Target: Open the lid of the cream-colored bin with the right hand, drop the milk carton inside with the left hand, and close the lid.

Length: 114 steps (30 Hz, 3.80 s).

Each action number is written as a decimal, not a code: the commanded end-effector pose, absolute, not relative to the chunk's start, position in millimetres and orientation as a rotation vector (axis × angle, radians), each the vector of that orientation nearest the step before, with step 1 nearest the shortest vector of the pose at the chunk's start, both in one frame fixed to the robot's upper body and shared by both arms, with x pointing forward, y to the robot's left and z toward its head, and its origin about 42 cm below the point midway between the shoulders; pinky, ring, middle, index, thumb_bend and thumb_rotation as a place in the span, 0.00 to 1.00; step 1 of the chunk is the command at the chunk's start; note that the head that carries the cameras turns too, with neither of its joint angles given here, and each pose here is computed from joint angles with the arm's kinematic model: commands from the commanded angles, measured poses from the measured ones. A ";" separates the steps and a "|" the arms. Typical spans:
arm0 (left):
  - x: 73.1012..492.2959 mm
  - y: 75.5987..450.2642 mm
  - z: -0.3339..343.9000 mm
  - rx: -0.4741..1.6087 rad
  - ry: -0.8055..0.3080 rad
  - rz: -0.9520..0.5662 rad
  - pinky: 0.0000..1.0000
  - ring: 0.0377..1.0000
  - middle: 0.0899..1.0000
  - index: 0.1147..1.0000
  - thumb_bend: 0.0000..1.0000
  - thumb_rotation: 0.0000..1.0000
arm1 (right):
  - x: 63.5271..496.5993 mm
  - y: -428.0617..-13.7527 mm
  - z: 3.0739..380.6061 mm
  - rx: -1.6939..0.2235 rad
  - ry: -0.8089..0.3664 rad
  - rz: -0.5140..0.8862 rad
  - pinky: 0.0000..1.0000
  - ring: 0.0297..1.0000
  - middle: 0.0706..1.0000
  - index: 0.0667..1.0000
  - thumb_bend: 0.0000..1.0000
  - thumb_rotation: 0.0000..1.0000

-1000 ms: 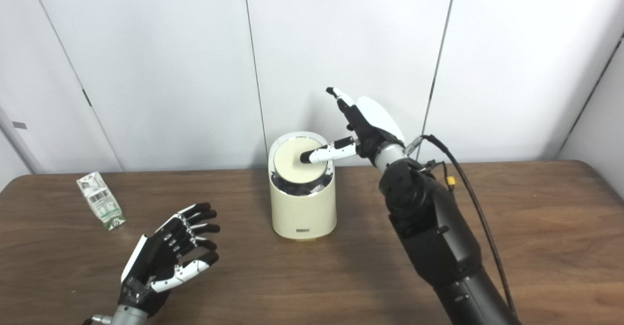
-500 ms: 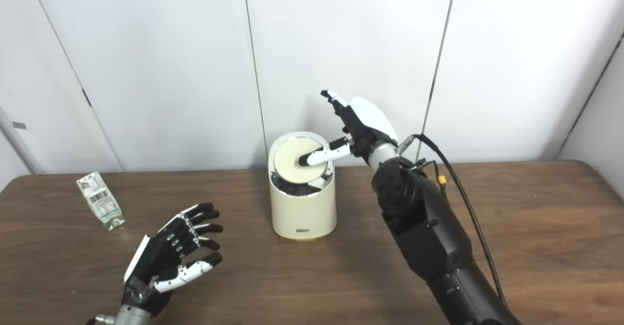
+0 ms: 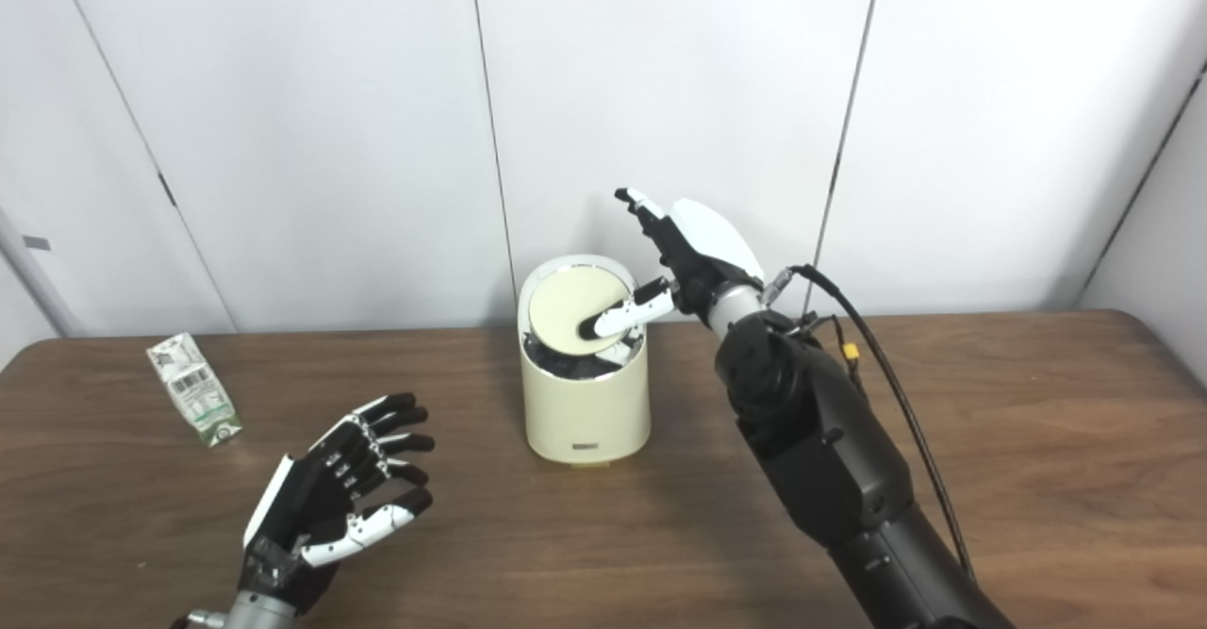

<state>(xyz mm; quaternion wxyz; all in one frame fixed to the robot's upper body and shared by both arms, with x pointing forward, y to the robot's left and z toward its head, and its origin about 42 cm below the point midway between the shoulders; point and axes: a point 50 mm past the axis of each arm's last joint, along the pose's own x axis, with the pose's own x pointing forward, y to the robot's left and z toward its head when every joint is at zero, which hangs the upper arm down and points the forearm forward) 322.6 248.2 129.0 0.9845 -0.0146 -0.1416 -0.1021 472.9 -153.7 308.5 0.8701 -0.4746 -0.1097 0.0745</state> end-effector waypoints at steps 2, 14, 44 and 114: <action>321.3 242.6 134.5 -0.036 -0.310 -0.209 0.56 0.70 0.78 0.80 0.67 0.04 | 472.3 -150.5 333.2 -1.026 -0.329 0.147 0.69 0.84 0.91 0.93 0.94 0.27; 319.9 240.3 137.4 -0.029 -0.313 -0.204 0.55 0.69 0.77 0.80 0.66 0.02 | 470.1 -146.1 322.6 -1.027 -0.271 0.209 0.73 0.89 0.94 0.94 0.93 0.25; 321.6 241.2 134.0 -0.034 -0.297 -0.204 0.55 0.70 0.77 0.80 0.67 0.04 | 431.6 -188.7 344.4 -0.736 -0.391 0.030 0.67 0.83 0.91 0.91 0.76 0.29; 365.2 393.8 305.7 0.489 -0.729 0.278 0.60 0.68 0.68 0.70 0.81 0.06 | 331.1 -283.2 198.9 -0.439 -0.304 0.120 0.51 0.75 0.86 0.85 0.92 0.42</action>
